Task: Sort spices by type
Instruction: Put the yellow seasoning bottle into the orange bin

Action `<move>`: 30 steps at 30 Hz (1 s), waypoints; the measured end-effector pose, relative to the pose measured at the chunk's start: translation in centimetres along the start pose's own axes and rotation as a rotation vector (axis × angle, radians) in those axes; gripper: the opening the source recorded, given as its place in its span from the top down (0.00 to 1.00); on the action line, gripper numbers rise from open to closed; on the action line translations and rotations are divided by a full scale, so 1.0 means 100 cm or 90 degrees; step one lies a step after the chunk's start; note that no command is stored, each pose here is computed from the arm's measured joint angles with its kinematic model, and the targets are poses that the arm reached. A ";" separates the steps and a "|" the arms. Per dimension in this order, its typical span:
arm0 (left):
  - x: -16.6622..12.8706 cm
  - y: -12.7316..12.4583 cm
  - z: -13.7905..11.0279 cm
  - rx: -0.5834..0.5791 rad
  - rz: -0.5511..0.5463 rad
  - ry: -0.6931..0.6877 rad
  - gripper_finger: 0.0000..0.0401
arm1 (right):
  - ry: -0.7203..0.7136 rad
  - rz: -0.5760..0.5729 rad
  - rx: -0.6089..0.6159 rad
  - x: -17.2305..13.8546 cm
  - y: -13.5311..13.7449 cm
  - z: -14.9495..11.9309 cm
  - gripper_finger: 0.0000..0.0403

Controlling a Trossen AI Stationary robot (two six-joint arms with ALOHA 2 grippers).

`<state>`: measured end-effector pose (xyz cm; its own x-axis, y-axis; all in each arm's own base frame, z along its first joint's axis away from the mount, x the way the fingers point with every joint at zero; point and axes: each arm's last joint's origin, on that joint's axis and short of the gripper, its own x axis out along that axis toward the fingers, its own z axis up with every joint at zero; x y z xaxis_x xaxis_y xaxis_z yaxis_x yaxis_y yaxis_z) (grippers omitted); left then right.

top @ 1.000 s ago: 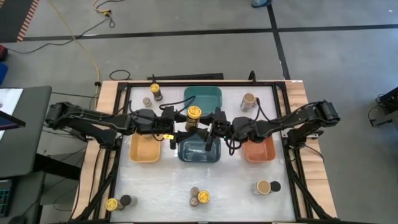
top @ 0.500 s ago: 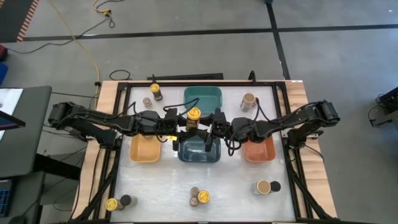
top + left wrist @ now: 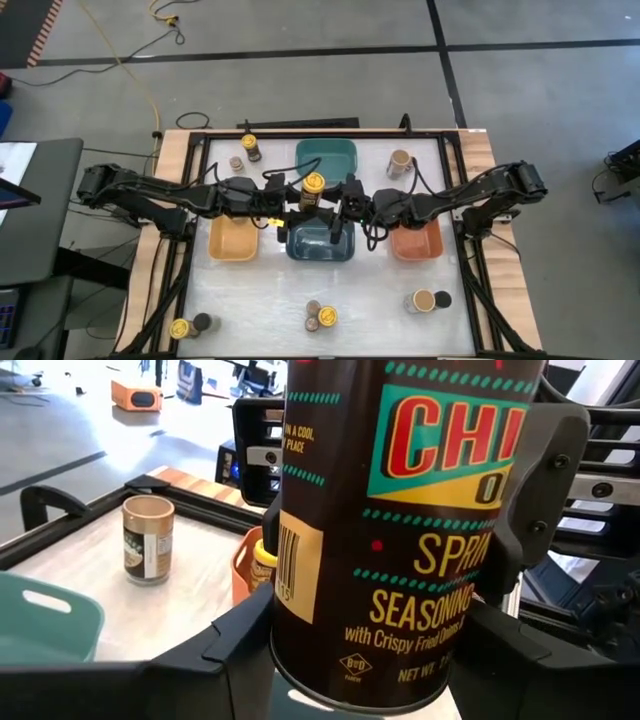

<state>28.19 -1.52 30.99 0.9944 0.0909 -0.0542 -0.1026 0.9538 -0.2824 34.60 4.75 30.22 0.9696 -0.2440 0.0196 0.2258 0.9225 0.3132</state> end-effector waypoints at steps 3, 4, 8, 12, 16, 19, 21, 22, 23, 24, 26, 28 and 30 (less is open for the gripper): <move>0.000 0.000 -0.001 0.003 -0.001 0.009 0.44 | 0.001 0.000 0.001 0.000 0.000 0.000 0.40; 0.000 0.000 -0.001 0.003 -0.004 0.010 0.44 | 0.001 0.000 0.001 0.000 0.000 0.000 0.40; 0.000 0.000 -0.001 0.004 -0.009 0.012 0.44 | 0.001 -0.002 0.002 0.000 -0.001 0.000 0.39; 0.000 0.000 -0.001 0.010 -0.011 0.012 0.44 | 0.000 -0.002 0.002 0.000 -0.001 0.000 0.38; 0.000 0.000 -0.001 0.008 -0.011 0.012 0.44 | -0.001 -0.004 0.002 0.001 -0.002 0.000 0.38; 0.000 0.000 -0.001 0.006 -0.011 0.012 0.44 | -0.001 -0.004 0.004 0.001 -0.002 0.000 0.38; 0.000 0.000 -0.001 0.006 -0.011 0.012 0.44 | -0.001 -0.004 0.004 0.001 -0.002 0.001 0.38; 0.000 0.000 -0.001 0.006 -0.011 0.012 0.44 | -0.001 -0.004 0.004 0.000 -0.002 0.001 0.38; 0.000 0.000 -0.001 0.006 -0.011 0.012 0.44 | -0.002 -0.003 0.004 0.000 -0.002 0.002 0.38; 0.000 0.000 -0.001 0.006 -0.011 0.012 0.44 | -0.002 -0.003 0.005 -0.001 -0.002 0.003 0.38; 0.000 -0.001 0.000 0.005 -0.013 0.009 0.44 | -0.001 -0.003 0.006 -0.002 -0.002 0.004 0.38; 0.000 -0.001 0.000 0.005 -0.012 0.011 0.44 | 0.008 -0.005 0.020 -0.004 -0.003 0.006 0.36; 0.000 0.000 0.000 0.006 -0.012 0.012 0.44 | 0.020 -0.011 0.039 -0.005 -0.004 0.005 0.33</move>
<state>28.18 -1.58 30.98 0.9954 0.0683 -0.0668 -0.0841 0.9577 -0.2751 34.00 4.36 30.58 0.9682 -0.2495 -0.0165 0.2377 0.8976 0.3712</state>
